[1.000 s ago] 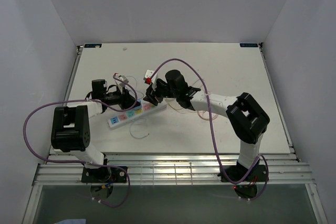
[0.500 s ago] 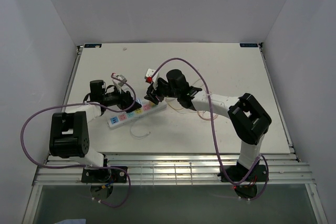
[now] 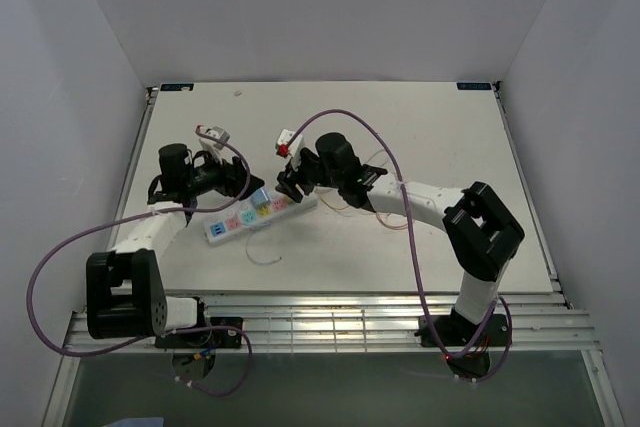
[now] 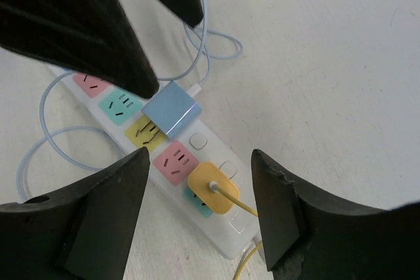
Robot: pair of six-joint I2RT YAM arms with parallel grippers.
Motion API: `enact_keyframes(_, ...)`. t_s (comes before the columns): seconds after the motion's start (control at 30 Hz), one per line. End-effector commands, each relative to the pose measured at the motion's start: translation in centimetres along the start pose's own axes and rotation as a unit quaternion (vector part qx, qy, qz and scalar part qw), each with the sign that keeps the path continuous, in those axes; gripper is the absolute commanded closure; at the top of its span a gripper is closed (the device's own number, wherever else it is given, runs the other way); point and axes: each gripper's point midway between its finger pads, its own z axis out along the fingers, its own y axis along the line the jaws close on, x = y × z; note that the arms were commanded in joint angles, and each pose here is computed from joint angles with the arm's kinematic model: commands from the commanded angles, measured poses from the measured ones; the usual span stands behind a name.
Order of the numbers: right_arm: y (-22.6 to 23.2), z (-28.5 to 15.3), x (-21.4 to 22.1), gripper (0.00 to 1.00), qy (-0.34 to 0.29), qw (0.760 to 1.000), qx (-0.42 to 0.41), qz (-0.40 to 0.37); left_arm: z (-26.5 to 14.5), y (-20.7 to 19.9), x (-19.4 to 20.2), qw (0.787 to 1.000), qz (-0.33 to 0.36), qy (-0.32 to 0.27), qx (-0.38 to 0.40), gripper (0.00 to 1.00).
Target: Insert the plug
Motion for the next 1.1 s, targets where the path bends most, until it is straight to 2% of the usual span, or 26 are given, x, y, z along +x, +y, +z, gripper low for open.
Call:
enact_keyframes(0.0,-0.3,-0.5,-3.0,0.30,0.006,0.999,0.043,0.019,-2.8,-0.2,-8.2,0.991,-0.019,-0.092,-0.094,0.02)
enact_keyframes(0.03,0.0,-0.4,-3.2,0.26,0.019,0.997,0.049,0.052,-4.0,1.2,-9.5,0.980,-0.040,-0.117,-0.159,0.02)
enact_keyframes(0.07,-0.3,-0.4,-3.0,0.24,0.029,0.996,0.061,0.065,-5.1,1.3,-10.7,0.968,-0.085,-0.143,-0.190,0.02)
enact_keyframes(0.13,-0.2,-0.4,-3.9,0.23,0.040,0.994,0.063,0.081,-7.9,1.0,-12.7,0.943,-0.126,-0.189,-0.242,0.02)
enact_keyframes(0.17,-0.2,0.0,-3.9,0.21,0.048,0.992,0.074,0.092,-9.5,2.1,-13.2,0.918,-0.154,-0.212,-0.296,0.02)
enact_keyframes(0.2,-0.2,0.0,-3.7,0.19,0.065,0.990,0.080,0.097,-10.5,1.8,-12.6,0.902,-0.203,-0.214,-0.315,0.02)
enact_keyframes(0.23,-0.3,0.1,-3.7,0.19,0.075,0.988,0.090,0.099,-11.3,2.1,-12.6,0.888,-0.224,-0.219,-0.337,0.02)
enact_keyframes(0.27,-0.9,0.3,-3.7,0.18,0.100,0.983,0.122,0.094,-12.8,2.6,-13.5,0.864,-0.243,-0.235,-0.373,0.02)
enact_keyframes(0.3,-1.0,0.5,-3.5,0.18,0.114,0.980,0.132,0.093,-13.4,2.8,-11.3,0.841,-0.291,-0.208,-0.405,0.02)
enact_keyframes(0.37,-0.9,1.5,-2.5,0.17,0.162,0.970,0.144,0.107,-14.8,3.6,-10.2,0.804,-0.327,-0.189,-0.459,0.02)
enact_keyframes(0.4,-0.9,1.8,-2.3,0.17,0.175,0.968,0.143,0.107,-15.4,3.5,-7.2,0.777,-0.366,-0.147,-0.490,0.02)
enact_keyframes(0.47,-0.7,2.8,-1.2,0.15,0.209,0.957,0.157,0.128,-16.4,3.7,-3.4,0.741,-0.389,-0.089,-0.540,0.02)
enact_keyframes(0.5,-0.7,3.0,-1.0,0.14,0.217,0.954,0.162,0.131,-16.7,3.7,-2.2,0.724,-0.405,-0.080,-0.553,0.02)
enact_keyframes(0.57,-0.7,4.1,-0.5,0.13,0.231,0.947,0.171,0.140,-16.9,3.4,0.6,0.709,-0.418,-0.053,-0.566,0.02)
enact_keyframes(0.77,-0.1,6.7,1.0,0.11,0.231,0.941,0.182,0.166,-16.5,2.5,3.5,0.710,-0.434,-0.032,-0.553,0.02)
enact_keyframes(0.9,0.0,8.1,2.0,0.11,0.227,0.940,0.185,0.174,-17.1,2.2,7.8,0.679,-0.451,0.012,-0.579,0.02)
enact_keyframes(0.97,0.1,9.0,2.6,0.10,0.222,0.940,0.184,0.181,-16.3,1.7,8.1,0.686,-0.466,0.018,-0.559,0.02)
enact_keyframes(1.07,0.6,10.2,3.2,0.10,0.213,0.941,0.178,0.193,-16.4,1.5,8.1,0.684,-0.471,0.002,-0.558,0.02)
